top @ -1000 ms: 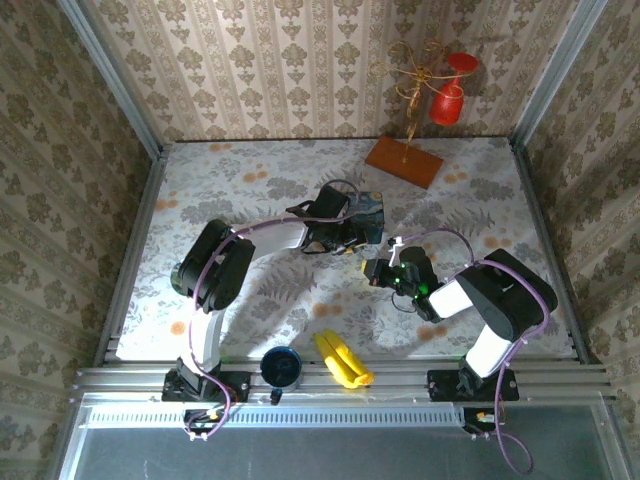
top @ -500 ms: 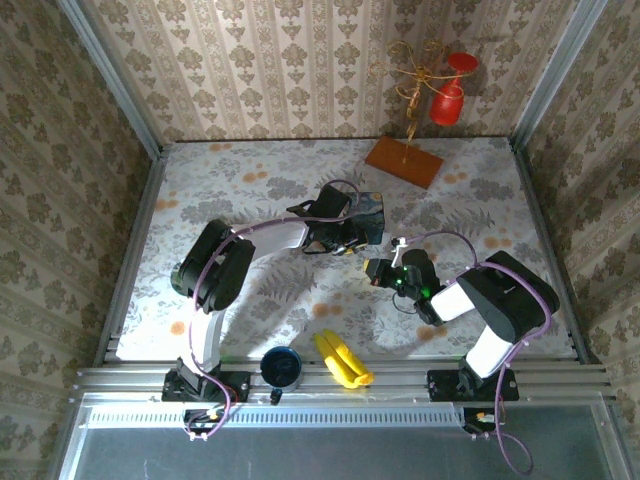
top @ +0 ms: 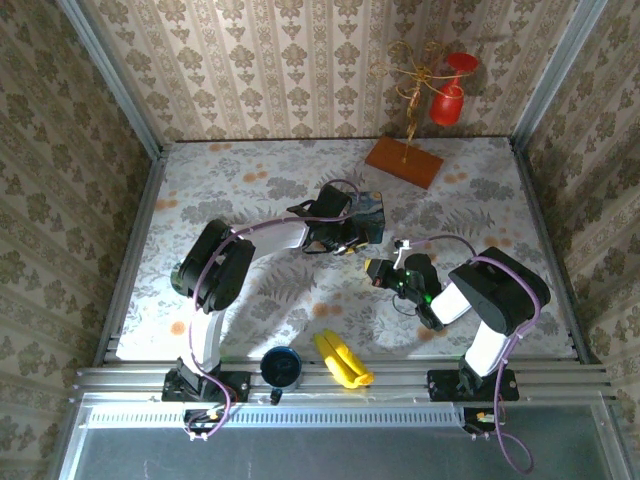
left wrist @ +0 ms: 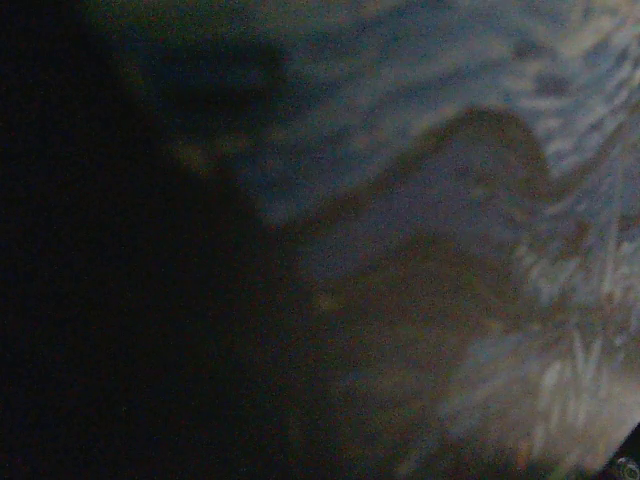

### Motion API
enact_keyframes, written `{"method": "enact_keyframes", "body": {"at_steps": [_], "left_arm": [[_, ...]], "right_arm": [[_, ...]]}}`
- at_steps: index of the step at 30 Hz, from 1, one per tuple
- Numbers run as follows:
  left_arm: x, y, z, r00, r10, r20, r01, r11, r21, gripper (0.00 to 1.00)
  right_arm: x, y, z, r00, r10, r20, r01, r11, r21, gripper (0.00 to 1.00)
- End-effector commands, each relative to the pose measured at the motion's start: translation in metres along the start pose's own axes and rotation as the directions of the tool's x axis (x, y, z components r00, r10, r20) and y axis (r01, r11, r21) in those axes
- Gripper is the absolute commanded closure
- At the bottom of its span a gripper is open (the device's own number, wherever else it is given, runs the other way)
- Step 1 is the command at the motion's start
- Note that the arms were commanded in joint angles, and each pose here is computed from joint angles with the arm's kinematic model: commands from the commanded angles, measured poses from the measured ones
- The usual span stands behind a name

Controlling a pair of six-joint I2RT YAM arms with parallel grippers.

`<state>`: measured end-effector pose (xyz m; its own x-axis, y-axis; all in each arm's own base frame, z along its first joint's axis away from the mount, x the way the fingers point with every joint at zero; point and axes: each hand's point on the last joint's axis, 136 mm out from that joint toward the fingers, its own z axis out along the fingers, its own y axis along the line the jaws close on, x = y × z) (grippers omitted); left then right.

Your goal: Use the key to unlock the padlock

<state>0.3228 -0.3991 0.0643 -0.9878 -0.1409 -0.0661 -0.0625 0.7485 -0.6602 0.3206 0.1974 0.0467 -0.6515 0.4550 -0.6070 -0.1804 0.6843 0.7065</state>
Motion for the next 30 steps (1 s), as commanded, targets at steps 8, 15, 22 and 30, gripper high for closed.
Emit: {"method": "enact_keyframes", "body": {"at_steps": [8,15,22,30], "left_arm": [[0.034,-0.013,-0.002,0.99,-0.055,-0.127,0.059,0.998,0.029,1.0],[0.032,-0.012,-0.001,0.988,-0.085,-0.129,0.091,0.995,0.043,1.0],[0.032,-0.013,-0.001,0.984,-0.107,-0.139,0.116,0.991,0.059,1.0],[0.029,-0.013,-0.003,0.983,-0.12,-0.14,0.131,0.989,0.073,1.0]], "right_arm": [[-0.031,0.007,-0.003,0.99,-0.004,0.14,0.006,1.0,-0.017,1.0],[-0.032,0.008,-0.007,0.989,-0.008,0.145,0.01,1.0,-0.016,1.0],[-0.033,0.009,-0.012,0.988,-0.012,0.153,0.015,1.0,-0.019,1.0],[-0.035,0.013,-0.019,0.987,-0.025,0.159,0.029,0.999,-0.021,1.0]]}}
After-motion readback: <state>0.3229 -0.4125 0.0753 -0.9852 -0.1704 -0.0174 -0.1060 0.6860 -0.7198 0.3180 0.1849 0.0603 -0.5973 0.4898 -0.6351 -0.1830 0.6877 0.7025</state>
